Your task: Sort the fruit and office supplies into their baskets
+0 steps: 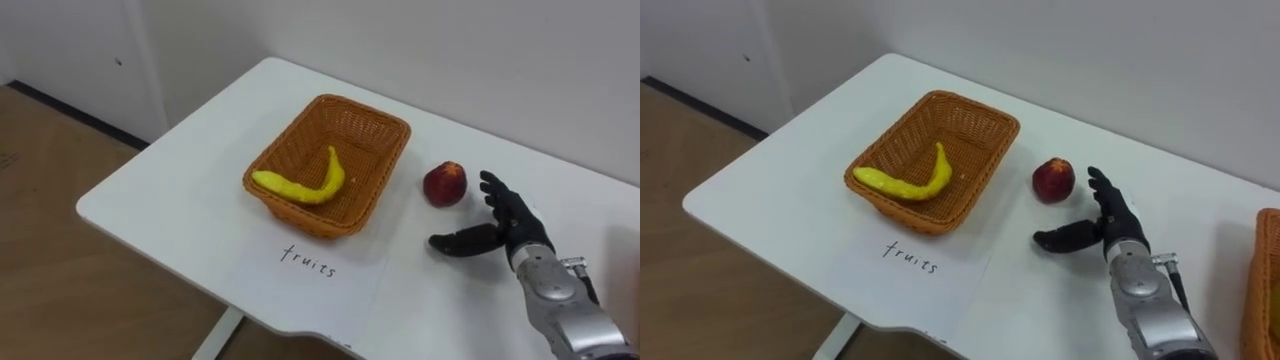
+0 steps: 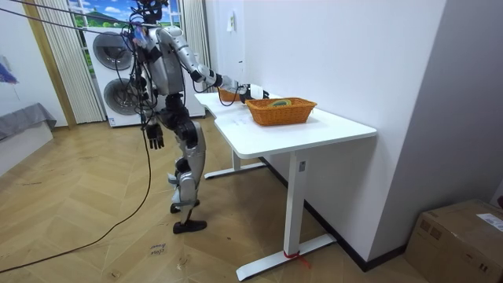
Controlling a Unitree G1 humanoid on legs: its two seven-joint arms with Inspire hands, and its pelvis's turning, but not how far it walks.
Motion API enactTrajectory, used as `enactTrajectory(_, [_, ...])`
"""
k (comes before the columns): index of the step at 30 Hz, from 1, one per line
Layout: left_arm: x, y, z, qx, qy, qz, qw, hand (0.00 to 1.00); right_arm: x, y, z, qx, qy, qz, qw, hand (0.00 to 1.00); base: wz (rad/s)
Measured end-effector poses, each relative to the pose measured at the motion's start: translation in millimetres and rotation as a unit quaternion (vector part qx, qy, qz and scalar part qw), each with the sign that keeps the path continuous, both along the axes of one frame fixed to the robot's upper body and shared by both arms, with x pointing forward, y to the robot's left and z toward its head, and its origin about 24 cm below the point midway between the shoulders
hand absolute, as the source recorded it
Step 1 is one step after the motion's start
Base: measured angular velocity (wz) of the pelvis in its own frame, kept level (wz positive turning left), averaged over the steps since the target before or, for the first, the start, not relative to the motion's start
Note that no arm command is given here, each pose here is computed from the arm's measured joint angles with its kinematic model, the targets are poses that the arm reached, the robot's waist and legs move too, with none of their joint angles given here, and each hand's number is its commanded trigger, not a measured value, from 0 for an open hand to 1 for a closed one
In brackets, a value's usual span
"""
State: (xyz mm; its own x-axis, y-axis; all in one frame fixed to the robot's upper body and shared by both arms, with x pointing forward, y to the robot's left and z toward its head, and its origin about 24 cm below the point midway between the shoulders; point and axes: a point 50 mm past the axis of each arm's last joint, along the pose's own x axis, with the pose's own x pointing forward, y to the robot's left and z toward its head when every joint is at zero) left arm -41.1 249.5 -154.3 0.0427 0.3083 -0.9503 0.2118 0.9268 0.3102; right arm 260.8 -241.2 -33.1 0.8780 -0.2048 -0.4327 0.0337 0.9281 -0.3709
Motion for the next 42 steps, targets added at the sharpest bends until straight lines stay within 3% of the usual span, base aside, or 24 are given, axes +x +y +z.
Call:
enactTrajectory(20, [-16.1, 8.2, 4.6, 0.007, 0.020, -0.001, 1.000, 0.00, -5.2, -5.9, -8.3, 0.002, 0.019, -0.017, 1.000, 0.00, 0.03])
enactTrajectory(42, [-14.0, 14.2, 6.7, 0.016, 0.017, -0.009, 1.000, 0.00, -7.5, -8.5, -11.5, 0.000, 0.022, -0.021, 1.000, 0.00, 0.02])
